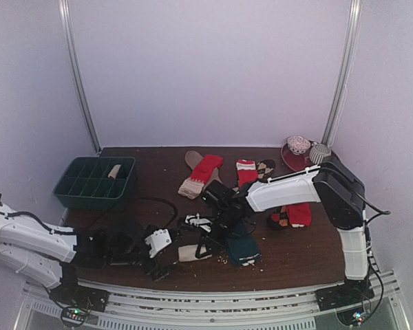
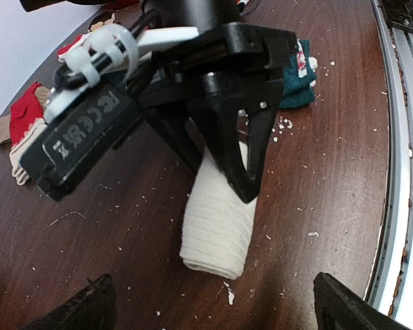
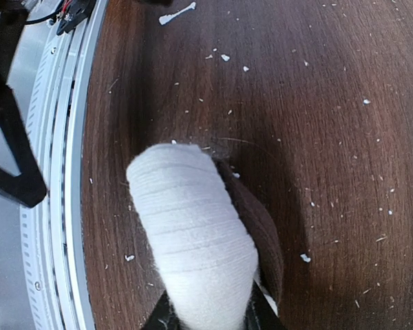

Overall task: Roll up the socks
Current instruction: Roll a pair of socks at the center of the board, then pick up a pair of socks from the center of the board.

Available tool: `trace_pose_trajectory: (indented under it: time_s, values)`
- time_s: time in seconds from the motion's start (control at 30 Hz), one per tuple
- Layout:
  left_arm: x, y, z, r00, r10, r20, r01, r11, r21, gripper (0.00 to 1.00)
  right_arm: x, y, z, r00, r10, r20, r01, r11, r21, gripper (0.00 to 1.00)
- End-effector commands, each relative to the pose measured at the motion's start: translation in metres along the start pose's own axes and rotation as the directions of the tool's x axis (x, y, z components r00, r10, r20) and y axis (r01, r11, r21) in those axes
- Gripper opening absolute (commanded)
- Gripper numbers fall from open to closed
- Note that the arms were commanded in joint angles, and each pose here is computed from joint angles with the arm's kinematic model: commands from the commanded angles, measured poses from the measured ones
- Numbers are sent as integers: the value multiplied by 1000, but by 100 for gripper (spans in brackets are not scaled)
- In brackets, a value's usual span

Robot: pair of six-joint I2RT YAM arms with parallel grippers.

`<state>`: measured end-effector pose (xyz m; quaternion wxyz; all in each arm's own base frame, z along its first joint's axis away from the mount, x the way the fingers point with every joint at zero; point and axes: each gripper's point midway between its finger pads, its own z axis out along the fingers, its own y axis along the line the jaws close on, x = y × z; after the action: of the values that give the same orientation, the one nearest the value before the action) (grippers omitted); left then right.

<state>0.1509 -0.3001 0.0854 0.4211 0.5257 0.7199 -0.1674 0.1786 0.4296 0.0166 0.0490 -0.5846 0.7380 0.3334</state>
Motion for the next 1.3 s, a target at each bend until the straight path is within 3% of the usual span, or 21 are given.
trace_pose_trajectory:
  time_s: [0.0, 0.17, 0.33, 0.73, 1.1, 1.27]
  values:
    - [-43, 4, -10, 969, 4, 246, -2, 1000, -9, 98, 139, -4, 37, 879, 217, -424, -214, 975, 56, 22]
    - [-54, 2, 5, 969, 90, 231, -89, 996, -14, 98, 144, -7, 39, 867, 231, -442, -223, 972, 71, 22]
    - [-40, -10, 33, 979, 157, 132, -164, 985, 44, 94, 144, -10, 39, 866, 238, -440, -225, 971, 83, 22]
    - [-6, -10, 58, 989, 148, 18, -149, 988, 47, 85, 145, -12, 39, 868, 236, -437, -222, 971, 82, 22]
    - [2, 6, 71, 988, 156, -5, -156, 986, -60, 70, 144, -13, 41, 871, 238, -430, -225, 971, 81, 22]
    - [0, 9, 69, 985, 175, -8, -175, 982, -76, 69, 147, -13, 41, 866, 239, -438, -227, 971, 80, 22]
